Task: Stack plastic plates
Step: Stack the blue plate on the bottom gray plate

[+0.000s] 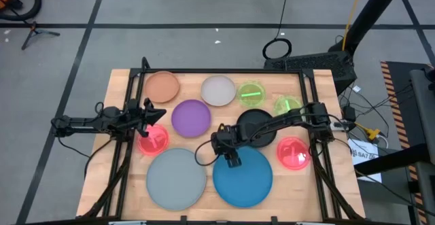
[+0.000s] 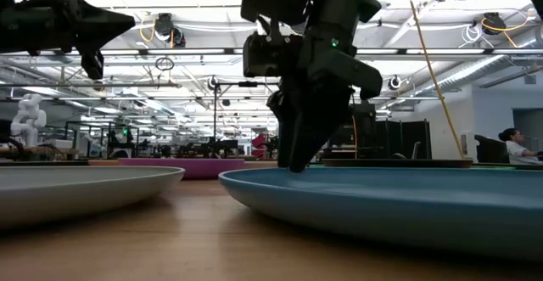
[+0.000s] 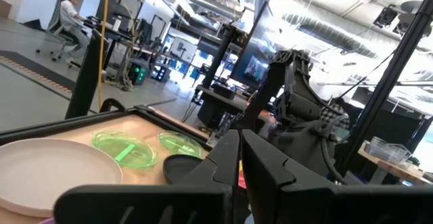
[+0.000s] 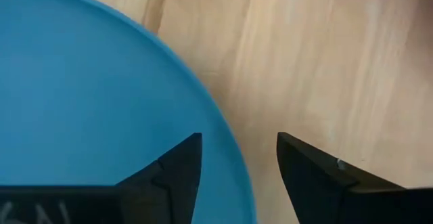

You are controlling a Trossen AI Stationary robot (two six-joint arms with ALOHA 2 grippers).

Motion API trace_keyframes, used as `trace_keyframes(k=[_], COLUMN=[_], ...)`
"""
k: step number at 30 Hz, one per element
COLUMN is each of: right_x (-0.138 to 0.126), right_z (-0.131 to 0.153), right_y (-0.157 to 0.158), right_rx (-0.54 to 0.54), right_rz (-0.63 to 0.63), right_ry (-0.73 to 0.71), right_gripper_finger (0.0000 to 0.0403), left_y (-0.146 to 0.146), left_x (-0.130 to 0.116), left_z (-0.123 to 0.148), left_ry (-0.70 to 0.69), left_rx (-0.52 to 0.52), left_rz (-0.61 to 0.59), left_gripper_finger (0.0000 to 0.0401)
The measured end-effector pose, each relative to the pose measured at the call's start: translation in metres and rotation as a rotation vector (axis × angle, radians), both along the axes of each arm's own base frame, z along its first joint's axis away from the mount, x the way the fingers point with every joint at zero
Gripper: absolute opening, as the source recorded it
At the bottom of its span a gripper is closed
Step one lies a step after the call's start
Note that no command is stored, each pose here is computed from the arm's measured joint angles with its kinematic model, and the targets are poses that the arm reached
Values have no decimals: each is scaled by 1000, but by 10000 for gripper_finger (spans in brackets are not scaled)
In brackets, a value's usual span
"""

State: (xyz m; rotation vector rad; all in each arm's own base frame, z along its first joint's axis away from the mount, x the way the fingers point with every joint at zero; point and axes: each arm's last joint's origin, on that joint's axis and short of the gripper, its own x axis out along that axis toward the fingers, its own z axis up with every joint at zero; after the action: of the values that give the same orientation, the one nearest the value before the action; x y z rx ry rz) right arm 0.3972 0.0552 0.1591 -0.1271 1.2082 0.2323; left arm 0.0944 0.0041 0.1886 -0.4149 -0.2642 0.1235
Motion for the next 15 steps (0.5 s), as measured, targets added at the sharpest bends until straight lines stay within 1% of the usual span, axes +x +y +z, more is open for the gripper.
trace_keyframes(k=[15], right_x=[0], right_z=[0], right_y=[0], right_rx=[18], right_rz=[-2], right_ry=[1], right_gripper_finger=[183], left_y=[0], left_x=[0], left_z=[0], left_ry=[-2], left_rx=[-12], left_rz=[-3], left_gripper_finger=[24])
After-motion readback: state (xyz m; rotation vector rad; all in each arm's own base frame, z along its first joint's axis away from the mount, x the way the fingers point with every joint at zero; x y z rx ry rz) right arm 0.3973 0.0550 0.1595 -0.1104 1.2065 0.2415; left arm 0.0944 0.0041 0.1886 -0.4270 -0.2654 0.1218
